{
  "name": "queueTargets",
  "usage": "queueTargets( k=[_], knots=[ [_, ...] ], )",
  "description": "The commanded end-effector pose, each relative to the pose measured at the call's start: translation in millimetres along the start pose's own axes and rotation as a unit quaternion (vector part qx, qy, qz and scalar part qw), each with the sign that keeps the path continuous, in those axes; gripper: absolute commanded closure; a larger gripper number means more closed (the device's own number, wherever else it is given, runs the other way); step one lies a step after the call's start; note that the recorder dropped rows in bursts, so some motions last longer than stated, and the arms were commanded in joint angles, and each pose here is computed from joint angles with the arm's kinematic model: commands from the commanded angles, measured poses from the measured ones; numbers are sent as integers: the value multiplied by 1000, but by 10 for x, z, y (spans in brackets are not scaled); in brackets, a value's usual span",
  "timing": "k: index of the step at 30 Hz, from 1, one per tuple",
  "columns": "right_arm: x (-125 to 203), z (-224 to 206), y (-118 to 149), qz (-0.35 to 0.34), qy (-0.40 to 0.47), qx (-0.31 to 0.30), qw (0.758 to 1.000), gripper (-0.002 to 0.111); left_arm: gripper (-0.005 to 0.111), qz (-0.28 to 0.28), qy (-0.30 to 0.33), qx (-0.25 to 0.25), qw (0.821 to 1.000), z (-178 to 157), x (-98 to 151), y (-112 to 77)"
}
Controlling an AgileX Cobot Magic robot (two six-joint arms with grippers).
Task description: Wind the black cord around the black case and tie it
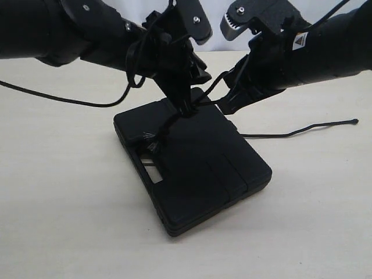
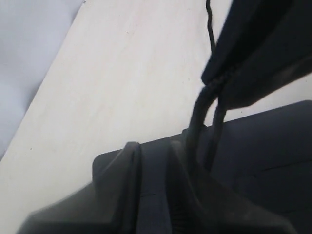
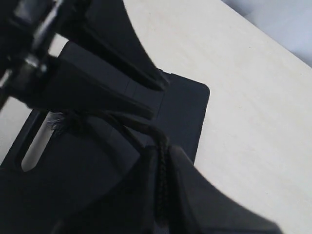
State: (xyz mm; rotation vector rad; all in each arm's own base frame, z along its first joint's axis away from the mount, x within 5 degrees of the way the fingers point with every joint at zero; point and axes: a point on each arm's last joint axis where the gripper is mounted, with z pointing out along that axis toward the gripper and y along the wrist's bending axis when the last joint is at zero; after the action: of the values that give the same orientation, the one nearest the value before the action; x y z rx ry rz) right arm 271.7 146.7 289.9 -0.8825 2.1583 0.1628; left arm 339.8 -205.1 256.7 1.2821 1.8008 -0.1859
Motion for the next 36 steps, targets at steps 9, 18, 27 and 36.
queueTargets(
  k=[9, 18, 27, 36],
  knots=[
    [-31, -36, -28, 8, -11, 6, 1000, 104, 50, -50, -10, 16, 999, -144, -62, 30],
    [-33, -36, -28, 8, -12, 7, 1000, 104, 50, -93, 4, -4, 996, 168, 107, 35],
    [-44, -36, -33, 39, -18, 9, 999, 104, 72, -118, 1, -17, 993, 302, 177, 47],
    [-28, -195, -11, 134, -6, 1, 991, 69, 107, -129, -1, -18, 991, 302, 175, 48]
  ],
)
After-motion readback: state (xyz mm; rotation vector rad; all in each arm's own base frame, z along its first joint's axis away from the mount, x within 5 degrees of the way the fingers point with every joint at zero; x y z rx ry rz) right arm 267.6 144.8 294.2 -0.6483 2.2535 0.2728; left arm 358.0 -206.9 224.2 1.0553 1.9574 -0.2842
